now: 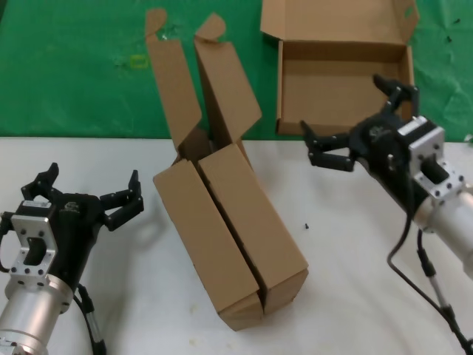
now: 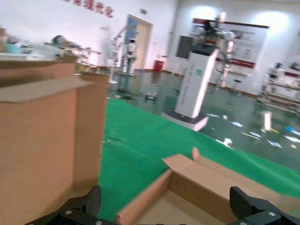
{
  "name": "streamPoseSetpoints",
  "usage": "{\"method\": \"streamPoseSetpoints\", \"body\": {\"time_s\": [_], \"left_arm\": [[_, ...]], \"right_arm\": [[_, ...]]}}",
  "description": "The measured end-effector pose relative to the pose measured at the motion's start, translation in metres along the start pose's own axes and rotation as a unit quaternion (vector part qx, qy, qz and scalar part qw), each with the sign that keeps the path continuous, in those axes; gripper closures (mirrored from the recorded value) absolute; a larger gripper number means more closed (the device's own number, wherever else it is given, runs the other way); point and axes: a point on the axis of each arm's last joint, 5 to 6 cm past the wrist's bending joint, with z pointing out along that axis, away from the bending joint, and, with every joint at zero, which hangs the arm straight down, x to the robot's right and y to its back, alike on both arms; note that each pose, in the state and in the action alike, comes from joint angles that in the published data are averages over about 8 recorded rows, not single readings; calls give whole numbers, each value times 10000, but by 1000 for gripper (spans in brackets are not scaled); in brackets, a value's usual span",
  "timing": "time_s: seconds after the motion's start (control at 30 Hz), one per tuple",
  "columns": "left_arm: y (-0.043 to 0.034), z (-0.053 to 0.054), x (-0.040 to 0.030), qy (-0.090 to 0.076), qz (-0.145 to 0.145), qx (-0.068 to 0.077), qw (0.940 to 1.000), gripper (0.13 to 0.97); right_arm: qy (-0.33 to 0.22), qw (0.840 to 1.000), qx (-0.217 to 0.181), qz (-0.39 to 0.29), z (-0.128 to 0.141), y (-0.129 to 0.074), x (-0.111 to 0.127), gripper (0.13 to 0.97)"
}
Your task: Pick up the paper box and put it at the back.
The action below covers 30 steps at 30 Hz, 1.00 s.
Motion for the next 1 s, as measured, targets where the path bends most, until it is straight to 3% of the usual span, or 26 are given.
{"method": "streamPoseSetpoints", "body": {"time_s": [0.37,0.73,1.0], "left_arm": [[0,0,0,0,0,0,10000,139],[0,0,0,0,0,0,10000,132],[0,0,0,0,-1,0,10000,132]], "right_arm": [[810,9943,-179,672,-388,361,-7,130],[1665,9766,-590,1226,-814,688,-14,130],[1828,9718,-689,1319,-898,745,-16,130]]}}
